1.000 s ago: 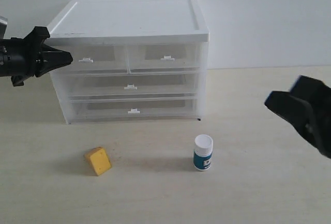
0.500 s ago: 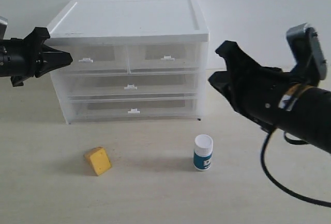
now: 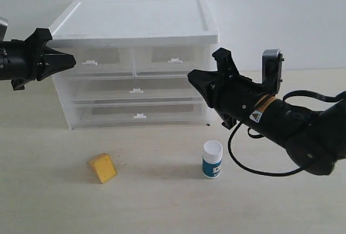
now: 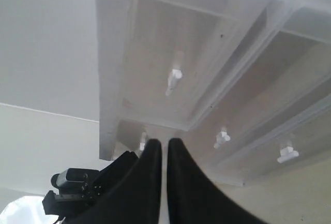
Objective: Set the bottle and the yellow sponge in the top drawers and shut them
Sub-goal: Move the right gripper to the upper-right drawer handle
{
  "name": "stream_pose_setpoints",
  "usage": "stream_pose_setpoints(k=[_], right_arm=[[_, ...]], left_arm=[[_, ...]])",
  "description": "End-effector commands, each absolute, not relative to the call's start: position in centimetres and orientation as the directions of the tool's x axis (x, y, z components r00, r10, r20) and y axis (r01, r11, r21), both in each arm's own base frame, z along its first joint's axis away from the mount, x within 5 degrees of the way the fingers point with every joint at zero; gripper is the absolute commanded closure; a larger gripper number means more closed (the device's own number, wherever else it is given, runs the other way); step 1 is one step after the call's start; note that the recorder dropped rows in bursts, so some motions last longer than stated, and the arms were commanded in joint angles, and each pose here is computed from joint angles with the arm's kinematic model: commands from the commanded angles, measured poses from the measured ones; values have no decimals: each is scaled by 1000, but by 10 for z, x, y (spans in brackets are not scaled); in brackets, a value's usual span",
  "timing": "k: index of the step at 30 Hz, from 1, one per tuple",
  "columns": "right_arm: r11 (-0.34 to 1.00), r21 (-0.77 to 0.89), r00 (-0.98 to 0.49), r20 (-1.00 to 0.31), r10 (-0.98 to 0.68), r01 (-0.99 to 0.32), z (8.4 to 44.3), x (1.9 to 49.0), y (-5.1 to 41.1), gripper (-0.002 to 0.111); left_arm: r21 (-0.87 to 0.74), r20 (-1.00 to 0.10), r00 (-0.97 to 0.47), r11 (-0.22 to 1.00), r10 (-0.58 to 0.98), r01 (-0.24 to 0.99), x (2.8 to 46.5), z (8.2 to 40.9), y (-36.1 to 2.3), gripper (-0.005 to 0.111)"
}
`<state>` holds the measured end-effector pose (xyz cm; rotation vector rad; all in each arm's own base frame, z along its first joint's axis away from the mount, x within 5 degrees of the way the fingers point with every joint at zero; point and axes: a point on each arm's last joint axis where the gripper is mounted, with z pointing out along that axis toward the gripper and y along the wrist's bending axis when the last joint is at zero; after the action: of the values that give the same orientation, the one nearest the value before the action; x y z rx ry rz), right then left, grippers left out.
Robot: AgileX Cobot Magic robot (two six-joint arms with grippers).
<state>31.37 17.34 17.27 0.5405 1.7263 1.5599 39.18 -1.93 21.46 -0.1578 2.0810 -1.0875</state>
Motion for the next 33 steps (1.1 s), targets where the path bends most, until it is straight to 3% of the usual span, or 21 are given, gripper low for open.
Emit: stream_pose_setpoints(k=[1,5,7,9,10,12,15,26,33], right_arm=[[145,976,-684,-219,696,-165,176,333,186,108],[123,976,-705,-216,676,-181,181,347,196,99],[103,978,-710,-202,675,-180,185,352,199,81],[80,985,-710,-165,685,-151,184,353,198,55],[77,987,-711,-156,686,-143,184,353,198,49],[82,988,-710,-149,688,-129,183,354,198,51],[80,988,-692,-147,706,-129,184,356,197,65],[100,991,-697,-137,704,-94,168,374,205,63],[53,986,-684,-146,714,-155,168,380,207,65]], left_arm=[[-747,-584,-674,625,-453,227,396,219,-19,103],[-744,-588,-673,628,-449,231,396,219,-19,103],[-744,-588,-673,628,-449,231,396,219,-19,103],[-744,-588,-673,628,-449,231,396,219,-19,103],[-745,-587,-672,627,-451,230,396,220,-19,103],[-743,-588,-671,629,-452,227,396,219,-19,103],[-743,-588,-671,629,-452,227,396,219,-19,103],[-739,-593,-669,633,-447,231,396,219,-19,103],[-737,-595,-668,635,-447,231,397,219,-19,103]])
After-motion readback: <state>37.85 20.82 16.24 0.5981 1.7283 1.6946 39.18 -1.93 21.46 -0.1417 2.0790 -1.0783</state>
